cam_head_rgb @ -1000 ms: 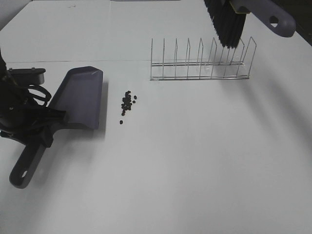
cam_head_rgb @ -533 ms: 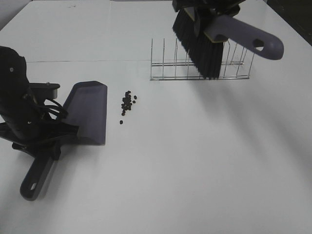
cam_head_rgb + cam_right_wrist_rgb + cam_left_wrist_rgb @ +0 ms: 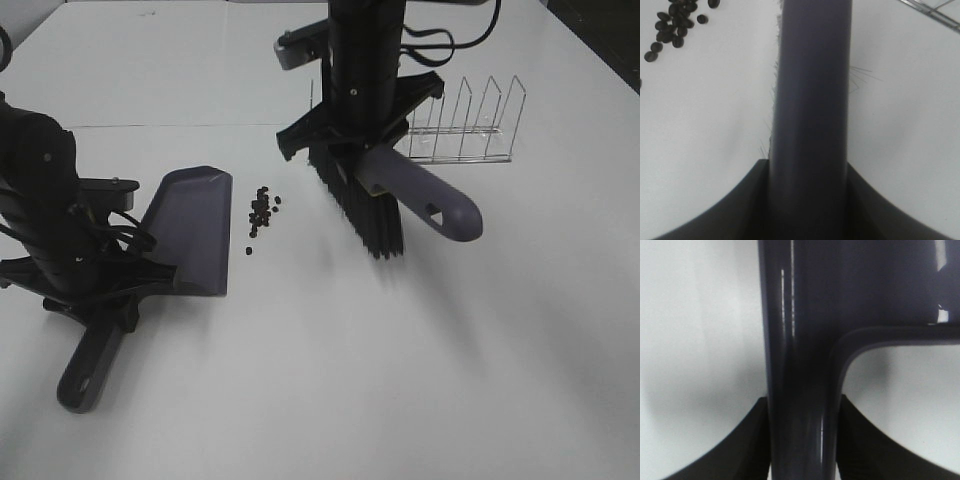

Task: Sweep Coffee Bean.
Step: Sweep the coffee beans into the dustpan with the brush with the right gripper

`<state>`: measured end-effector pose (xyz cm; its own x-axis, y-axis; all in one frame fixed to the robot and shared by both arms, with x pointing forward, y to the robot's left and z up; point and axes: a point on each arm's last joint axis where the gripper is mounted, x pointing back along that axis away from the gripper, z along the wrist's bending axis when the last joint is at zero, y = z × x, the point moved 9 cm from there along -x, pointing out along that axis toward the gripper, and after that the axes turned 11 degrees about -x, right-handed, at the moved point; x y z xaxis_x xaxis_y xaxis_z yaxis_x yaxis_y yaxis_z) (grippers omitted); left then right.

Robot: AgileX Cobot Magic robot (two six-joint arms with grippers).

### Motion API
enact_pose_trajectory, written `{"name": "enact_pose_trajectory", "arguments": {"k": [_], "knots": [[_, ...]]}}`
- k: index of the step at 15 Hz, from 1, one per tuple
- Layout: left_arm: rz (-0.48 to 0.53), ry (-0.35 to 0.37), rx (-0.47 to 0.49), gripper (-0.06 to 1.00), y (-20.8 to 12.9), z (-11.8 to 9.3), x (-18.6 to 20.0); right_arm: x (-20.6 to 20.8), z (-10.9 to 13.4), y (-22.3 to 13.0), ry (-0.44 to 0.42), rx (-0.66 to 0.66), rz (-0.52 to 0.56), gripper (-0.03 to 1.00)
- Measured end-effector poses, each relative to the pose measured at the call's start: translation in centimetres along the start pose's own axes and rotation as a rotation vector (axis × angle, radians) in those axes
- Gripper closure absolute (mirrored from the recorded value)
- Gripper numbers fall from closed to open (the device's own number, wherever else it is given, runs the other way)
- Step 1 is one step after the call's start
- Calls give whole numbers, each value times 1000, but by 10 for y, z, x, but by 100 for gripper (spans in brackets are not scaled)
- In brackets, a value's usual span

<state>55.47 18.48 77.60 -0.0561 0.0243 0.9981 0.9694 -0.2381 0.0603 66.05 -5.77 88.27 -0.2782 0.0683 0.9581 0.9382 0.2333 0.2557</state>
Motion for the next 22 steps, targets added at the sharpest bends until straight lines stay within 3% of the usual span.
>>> {"name": "enact_pose_trajectory", "arguments": {"k": [3,8,9,15,19,22], "knots": [[0,0,0,59,0,0,0,-36,15,-12,-35,37,61,66],[7,-1,2,59,-1,0,-2,-48,51,-4,-41,84,58,66],[10,-3,4,59,0,-1,-4,-52,74,8,3,95,23,66],[13,-4,4,59,0,-1,-5,-45,134,4,193,91,29,66],[13,-4,1,59,0,-1,-5,-22,153,13,294,65,4,66],[14,-5,0,59,0,-1,-5,2,153,30,315,62,-76,66]]}}
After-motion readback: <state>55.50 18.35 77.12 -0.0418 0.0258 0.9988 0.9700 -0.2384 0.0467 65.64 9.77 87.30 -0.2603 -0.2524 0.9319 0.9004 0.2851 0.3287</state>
